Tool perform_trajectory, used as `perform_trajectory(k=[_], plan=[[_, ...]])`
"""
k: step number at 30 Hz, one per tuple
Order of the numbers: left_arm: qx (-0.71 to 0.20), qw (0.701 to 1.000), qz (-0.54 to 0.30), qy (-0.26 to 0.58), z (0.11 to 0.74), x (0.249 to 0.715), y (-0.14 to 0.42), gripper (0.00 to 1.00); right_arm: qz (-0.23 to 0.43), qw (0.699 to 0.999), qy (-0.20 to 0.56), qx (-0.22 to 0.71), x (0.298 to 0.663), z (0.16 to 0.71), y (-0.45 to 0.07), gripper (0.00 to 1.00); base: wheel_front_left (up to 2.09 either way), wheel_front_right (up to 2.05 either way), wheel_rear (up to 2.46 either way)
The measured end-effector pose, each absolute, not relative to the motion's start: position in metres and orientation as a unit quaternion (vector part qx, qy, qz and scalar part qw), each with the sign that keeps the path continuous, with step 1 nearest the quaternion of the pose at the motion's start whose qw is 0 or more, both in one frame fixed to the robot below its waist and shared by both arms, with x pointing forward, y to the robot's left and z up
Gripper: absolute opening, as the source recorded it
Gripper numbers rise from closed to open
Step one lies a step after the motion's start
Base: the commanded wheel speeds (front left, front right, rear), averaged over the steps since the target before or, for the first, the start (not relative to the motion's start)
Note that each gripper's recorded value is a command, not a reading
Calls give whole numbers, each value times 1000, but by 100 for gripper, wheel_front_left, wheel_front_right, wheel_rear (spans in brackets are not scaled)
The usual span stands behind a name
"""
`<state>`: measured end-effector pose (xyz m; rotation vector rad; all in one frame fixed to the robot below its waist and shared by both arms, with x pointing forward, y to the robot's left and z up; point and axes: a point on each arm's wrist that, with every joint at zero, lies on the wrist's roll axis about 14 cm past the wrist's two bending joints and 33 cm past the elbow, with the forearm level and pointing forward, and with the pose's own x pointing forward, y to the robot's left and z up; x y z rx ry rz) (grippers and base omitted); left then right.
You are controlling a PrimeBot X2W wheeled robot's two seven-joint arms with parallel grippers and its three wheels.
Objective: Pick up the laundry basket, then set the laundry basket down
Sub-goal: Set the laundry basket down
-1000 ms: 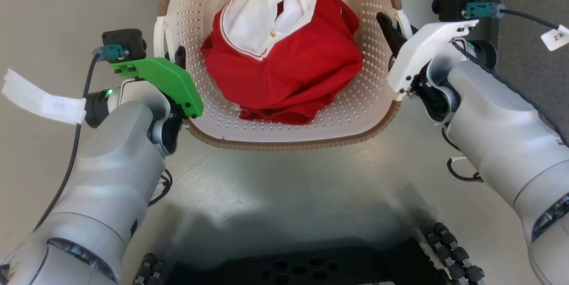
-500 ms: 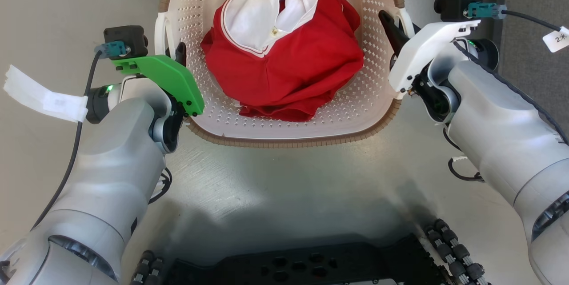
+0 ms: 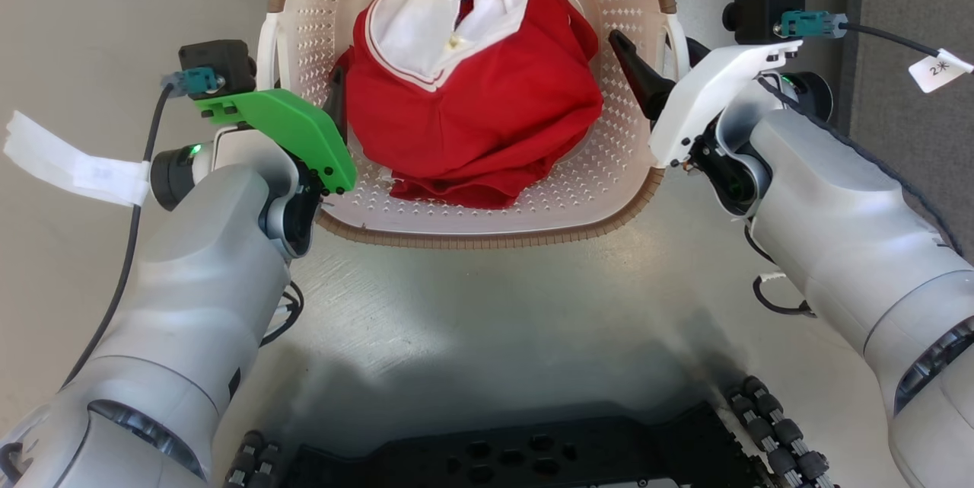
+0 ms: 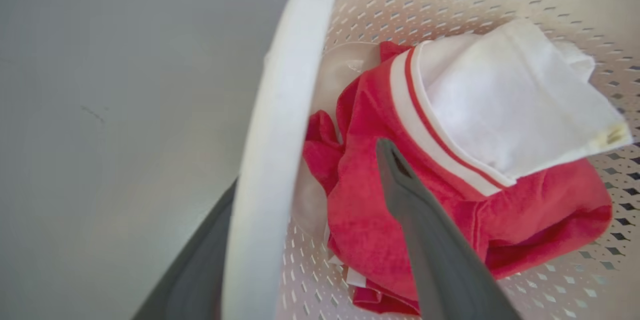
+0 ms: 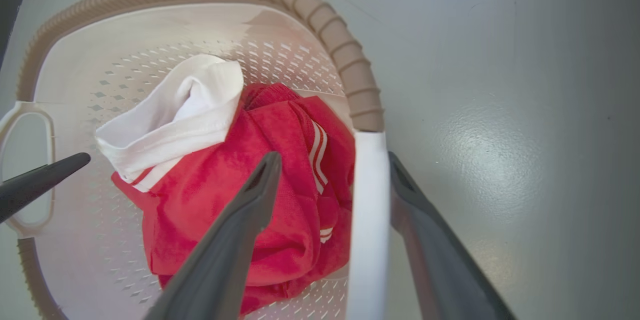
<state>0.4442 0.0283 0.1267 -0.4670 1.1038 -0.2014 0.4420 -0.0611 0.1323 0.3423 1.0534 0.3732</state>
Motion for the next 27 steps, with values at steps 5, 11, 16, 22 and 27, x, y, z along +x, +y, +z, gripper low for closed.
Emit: perform_trajectory(k=[5, 11, 16, 22, 27], plan=[[-222, 821, -96, 517, 129, 445, 27, 100, 175, 835, 497, 159, 442, 133, -63, 100, 0, 0, 0], [-218, 822, -101, 516, 132, 445, 26, 100, 175, 837, 494, 157, 443, 136, -62, 100, 0, 0, 0], [-217, 825, -103, 511, 138, 448, 27, 100, 174, 841, 489, 154, 445, 142, -64, 100, 0, 0, 0], [-212, 830, -104, 505, 147, 452, 29, 100, 172, 847, 479, 154, 450, 152, -65, 100, 0, 0, 0], [-208, 834, -104, 500, 155, 453, 32, 100, 169, 851, 471, 158, 451, 162, -63, 100, 0, 0, 0]])
